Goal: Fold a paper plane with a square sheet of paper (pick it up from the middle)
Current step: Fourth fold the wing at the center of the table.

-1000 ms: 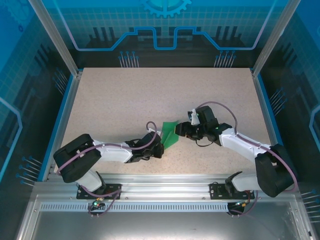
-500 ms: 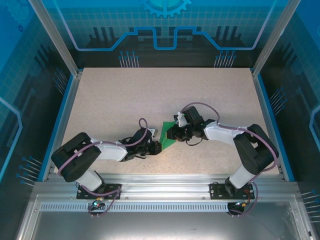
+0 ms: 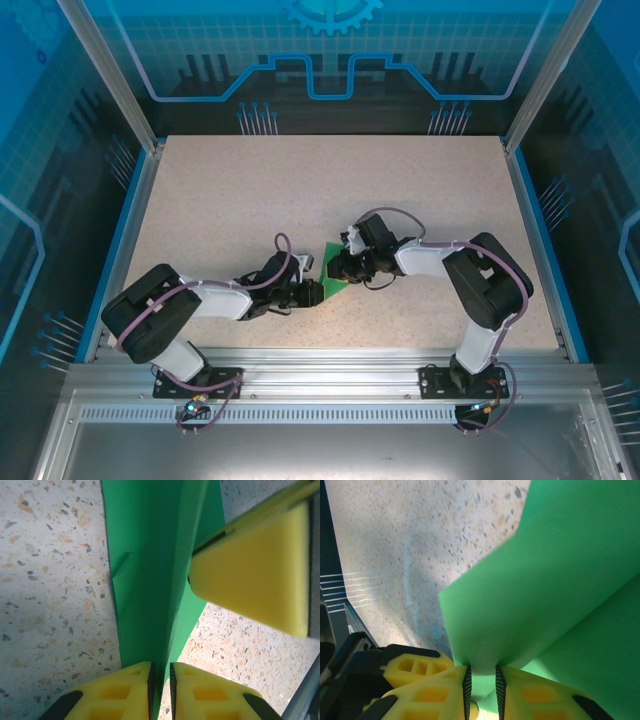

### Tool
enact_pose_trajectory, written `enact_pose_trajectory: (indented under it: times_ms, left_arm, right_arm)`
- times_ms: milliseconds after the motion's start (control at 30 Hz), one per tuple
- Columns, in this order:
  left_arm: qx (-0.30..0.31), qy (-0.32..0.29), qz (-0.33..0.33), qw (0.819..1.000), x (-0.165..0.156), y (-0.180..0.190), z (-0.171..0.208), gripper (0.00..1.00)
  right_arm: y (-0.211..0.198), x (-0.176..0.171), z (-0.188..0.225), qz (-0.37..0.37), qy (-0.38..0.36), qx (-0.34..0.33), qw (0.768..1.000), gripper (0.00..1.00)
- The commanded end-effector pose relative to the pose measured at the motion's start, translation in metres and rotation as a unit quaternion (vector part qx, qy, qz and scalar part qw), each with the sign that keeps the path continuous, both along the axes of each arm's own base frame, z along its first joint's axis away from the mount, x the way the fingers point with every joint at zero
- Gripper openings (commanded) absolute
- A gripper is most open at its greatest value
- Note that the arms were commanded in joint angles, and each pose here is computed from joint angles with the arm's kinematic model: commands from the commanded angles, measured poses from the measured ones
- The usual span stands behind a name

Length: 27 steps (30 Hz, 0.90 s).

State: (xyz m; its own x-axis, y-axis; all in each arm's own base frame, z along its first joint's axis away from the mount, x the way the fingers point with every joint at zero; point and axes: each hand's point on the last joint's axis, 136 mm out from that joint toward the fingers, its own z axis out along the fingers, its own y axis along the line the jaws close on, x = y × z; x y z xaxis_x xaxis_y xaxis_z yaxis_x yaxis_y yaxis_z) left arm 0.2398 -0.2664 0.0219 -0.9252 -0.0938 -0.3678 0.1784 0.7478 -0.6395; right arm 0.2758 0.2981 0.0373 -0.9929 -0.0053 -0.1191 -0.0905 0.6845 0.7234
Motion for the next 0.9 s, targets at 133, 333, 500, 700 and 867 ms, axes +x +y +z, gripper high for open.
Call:
enact_pose_trajectory:
  times_ms: [133,333,500,700,867]
  left_arm:
    - [0.013,0.011,-0.015,1.000,-0.005,0.004,-0.004,0.31]
    - [0.025,0.014,-0.022,0.999,-0.008,0.006,-0.006,0.33]
    - [0.044,0.010,-0.022,0.999,-0.009,0.013,-0.006,0.34]
    - [0.056,0.011,-0.037,0.998,-0.009,0.012,-0.007,0.28]
    - [0.063,0.011,-0.040,0.997,-0.008,0.012,-0.009,0.16]
  right_arm:
    - [0.005,0.010,0.001,-0.008,-0.008,-0.003,1.000,0.22]
    - [0.005,0.009,0.001,-0.008,-0.006,-0.006,1.000,0.22]
    - [0.004,0.009,0.001,-0.010,-0.004,-0.007,1.000,0.22]
    - [0.003,0.009,0.001,-0.012,-0.005,-0.009,1.000,0.22]
    - [0.003,0.008,0.000,-0.011,-0.003,-0.011,1.000,0.22]
